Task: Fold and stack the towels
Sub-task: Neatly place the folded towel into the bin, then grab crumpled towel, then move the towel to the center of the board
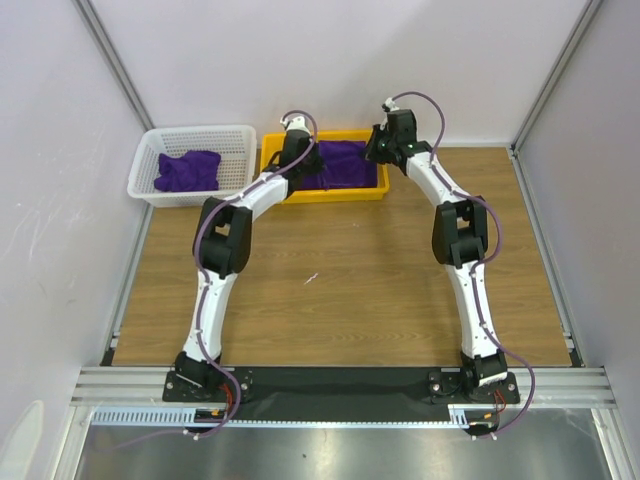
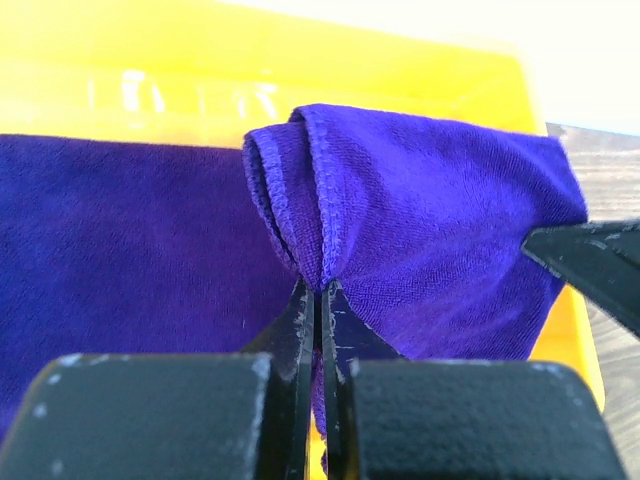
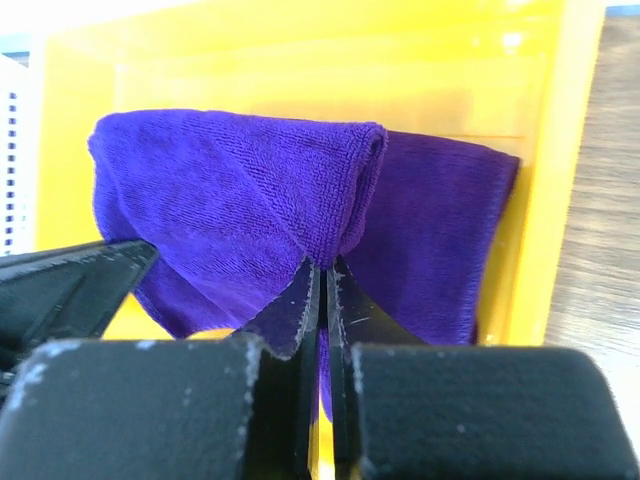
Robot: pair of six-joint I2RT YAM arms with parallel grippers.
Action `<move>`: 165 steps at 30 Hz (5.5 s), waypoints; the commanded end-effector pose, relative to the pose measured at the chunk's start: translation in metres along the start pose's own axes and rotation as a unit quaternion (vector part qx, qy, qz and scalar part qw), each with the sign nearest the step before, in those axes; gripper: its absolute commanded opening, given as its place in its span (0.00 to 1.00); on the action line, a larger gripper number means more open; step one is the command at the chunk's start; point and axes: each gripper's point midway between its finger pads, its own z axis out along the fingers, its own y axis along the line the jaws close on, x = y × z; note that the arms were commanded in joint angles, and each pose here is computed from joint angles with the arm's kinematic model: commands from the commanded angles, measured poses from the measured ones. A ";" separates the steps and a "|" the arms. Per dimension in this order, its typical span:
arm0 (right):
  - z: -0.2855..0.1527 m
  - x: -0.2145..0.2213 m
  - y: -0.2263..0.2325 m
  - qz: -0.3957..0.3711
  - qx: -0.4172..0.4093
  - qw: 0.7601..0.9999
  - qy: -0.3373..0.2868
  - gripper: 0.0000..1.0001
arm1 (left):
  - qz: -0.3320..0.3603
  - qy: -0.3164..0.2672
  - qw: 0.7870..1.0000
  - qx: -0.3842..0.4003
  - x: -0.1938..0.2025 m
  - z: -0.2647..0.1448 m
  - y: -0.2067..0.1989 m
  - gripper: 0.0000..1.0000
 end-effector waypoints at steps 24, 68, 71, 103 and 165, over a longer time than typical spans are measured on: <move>-0.048 -0.064 0.052 0.015 -0.059 0.997 -0.041 0.68 | 0.002 0.003 0.997 0.077 -0.052 -0.020 -0.016 0.81; -0.160 0.002 0.028 0.106 0.049 0.992 0.037 1.00 | -0.168 -0.071 0.941 -0.285 -0.168 -0.118 0.383 0.80; -0.156 -0.004 0.028 0.106 0.052 0.992 0.036 1.00 | -0.169 -0.086 0.946 -0.264 -0.172 -0.107 0.382 0.71; -0.214 -0.056 0.090 0.035 -0.051 0.998 -0.018 1.00 | -0.026 -0.300 0.950 -0.083 -0.331 -0.332 0.128 0.00; -0.360 0.126 -0.046 0.157 0.159 0.973 0.061 1.00 | -0.003 0.143 0.949 0.282 0.099 -0.265 -0.222 0.00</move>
